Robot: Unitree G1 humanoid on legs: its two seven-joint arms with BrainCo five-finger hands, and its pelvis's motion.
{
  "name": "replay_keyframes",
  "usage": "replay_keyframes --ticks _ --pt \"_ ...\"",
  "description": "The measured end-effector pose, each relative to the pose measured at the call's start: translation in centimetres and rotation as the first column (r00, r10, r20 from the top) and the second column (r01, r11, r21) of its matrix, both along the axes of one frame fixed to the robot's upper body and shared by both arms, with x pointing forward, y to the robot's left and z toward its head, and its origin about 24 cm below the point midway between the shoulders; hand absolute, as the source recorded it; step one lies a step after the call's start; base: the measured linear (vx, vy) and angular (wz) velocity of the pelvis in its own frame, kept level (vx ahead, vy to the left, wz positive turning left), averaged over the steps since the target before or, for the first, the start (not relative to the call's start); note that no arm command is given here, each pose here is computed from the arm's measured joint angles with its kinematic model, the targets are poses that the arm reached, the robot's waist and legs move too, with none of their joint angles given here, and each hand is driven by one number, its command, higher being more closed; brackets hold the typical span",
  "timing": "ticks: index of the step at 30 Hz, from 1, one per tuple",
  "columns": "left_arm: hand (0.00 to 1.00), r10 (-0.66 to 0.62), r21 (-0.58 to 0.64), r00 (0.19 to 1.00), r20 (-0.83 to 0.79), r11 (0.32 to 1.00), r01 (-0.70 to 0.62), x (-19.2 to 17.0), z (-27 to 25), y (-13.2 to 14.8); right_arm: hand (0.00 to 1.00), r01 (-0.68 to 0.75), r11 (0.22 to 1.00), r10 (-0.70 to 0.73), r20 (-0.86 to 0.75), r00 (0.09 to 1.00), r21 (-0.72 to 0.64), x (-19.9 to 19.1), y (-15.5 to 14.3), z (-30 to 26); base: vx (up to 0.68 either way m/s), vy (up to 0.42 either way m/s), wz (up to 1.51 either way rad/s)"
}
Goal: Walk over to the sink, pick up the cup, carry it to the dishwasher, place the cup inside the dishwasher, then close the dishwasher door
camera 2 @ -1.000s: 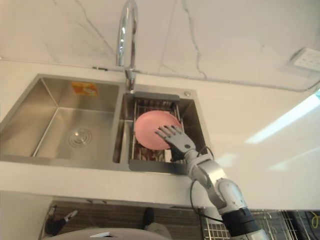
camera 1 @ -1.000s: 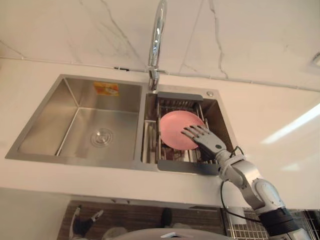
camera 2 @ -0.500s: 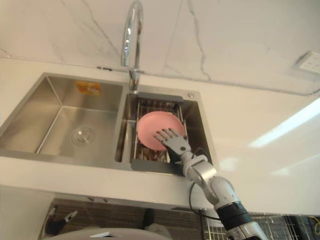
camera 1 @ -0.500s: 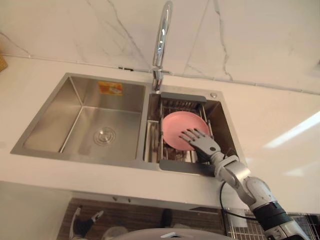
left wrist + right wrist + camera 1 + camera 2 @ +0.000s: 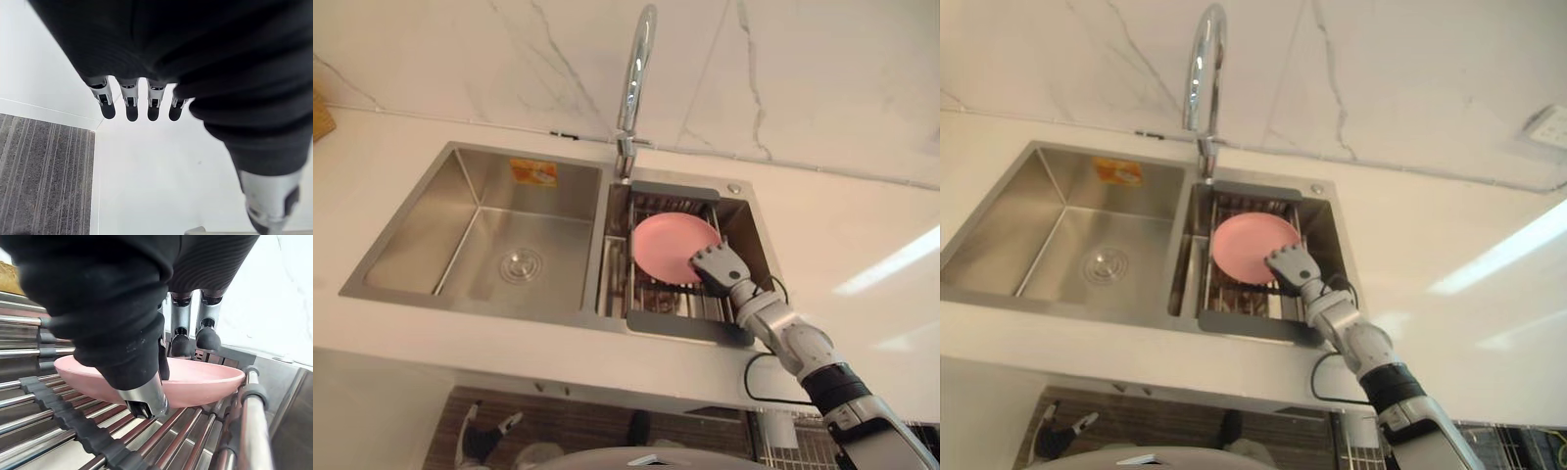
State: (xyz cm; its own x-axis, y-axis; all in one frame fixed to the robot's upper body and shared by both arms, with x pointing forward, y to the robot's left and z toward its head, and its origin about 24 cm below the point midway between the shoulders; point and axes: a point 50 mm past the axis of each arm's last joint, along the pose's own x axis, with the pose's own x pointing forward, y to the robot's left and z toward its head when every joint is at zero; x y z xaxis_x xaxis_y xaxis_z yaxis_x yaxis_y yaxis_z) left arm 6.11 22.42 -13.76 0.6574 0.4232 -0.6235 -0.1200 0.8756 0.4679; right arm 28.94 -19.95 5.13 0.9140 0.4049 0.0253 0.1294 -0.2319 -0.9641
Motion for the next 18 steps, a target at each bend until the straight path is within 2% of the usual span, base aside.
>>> replay_keyframes --ticks 9,18 --pt "0.0 0.008 0.006 1.0 -0.001 1.0 -0.008 -0.2 0.0 0.1 1.0 0.012 1.0 -0.013 0.019 1.0 0.014 0.1 -0.5 0.2 -0.01 0.008 0.04" --pt "0.0 0.02 0.009 1.0 0.005 1.0 -0.02 -0.2 0.0 0.0 1.0 -0.022 0.987 -0.011 0.203 0.979 0.157 0.6 -0.5 3.4 0.0 0.0 0.0"
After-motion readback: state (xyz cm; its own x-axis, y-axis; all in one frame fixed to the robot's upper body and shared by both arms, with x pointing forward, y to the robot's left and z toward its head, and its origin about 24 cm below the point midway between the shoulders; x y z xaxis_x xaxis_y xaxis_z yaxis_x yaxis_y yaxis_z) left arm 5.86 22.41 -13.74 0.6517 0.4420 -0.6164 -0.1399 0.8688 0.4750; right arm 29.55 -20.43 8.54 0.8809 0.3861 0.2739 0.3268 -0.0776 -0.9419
